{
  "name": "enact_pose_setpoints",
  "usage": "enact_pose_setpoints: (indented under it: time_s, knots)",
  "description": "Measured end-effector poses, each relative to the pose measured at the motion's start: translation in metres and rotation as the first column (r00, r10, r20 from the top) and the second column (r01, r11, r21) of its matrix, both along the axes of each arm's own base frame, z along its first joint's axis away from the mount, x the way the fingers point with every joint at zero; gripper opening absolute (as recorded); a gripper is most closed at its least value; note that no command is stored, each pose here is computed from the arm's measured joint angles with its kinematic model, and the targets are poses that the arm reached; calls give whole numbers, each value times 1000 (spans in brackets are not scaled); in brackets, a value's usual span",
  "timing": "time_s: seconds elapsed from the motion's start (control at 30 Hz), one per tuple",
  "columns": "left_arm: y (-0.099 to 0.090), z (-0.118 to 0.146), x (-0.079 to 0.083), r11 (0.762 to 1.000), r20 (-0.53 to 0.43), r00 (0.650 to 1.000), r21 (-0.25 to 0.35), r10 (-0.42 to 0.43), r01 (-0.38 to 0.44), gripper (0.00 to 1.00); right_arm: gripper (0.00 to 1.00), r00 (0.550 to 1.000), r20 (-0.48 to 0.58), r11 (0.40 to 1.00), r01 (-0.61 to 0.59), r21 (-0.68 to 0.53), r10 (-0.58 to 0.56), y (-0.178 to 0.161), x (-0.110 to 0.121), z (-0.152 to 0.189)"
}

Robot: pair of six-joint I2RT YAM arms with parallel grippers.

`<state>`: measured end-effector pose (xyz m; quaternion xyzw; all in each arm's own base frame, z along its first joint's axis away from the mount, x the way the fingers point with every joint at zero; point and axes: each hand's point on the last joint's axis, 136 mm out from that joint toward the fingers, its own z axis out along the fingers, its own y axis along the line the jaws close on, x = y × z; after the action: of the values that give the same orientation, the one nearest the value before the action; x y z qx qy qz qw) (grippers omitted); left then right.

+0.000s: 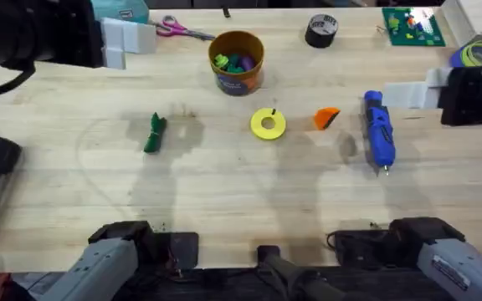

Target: Pick up the gripper from the table and insert it into the empty holder that is missing its gripper. Then pick up a screw, insert it into the mounting hole, and use the screwdriver to tighten it. Finally, clean up the table by picking up the vegetable and placing it into the bucket.

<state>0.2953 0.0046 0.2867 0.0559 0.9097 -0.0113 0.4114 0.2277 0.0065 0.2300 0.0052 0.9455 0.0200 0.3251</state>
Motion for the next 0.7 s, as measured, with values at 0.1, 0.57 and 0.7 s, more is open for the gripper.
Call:
enact_pose_setpoints:
  time_s: [0.1, 0.57, 0.7]
  knots:
    - [0, 4, 3, 1000, 20, 1000, 2, 0, 0, 985, 996, 1000, 0, 1000, 0, 0, 0, 0, 0, 0]
    - [3, 5, 35, 1000, 69, 998, 7, -2, 2, 985, 996, 1000, 0, 1000, 0, 0, 0, 0, 0, 0]
    - [-3, 3, 37, 1000, 62, 998, 6, -21, 20, 985, 996, 1000, -1, 1000, 0, 0, 0, 0, 0, 0]
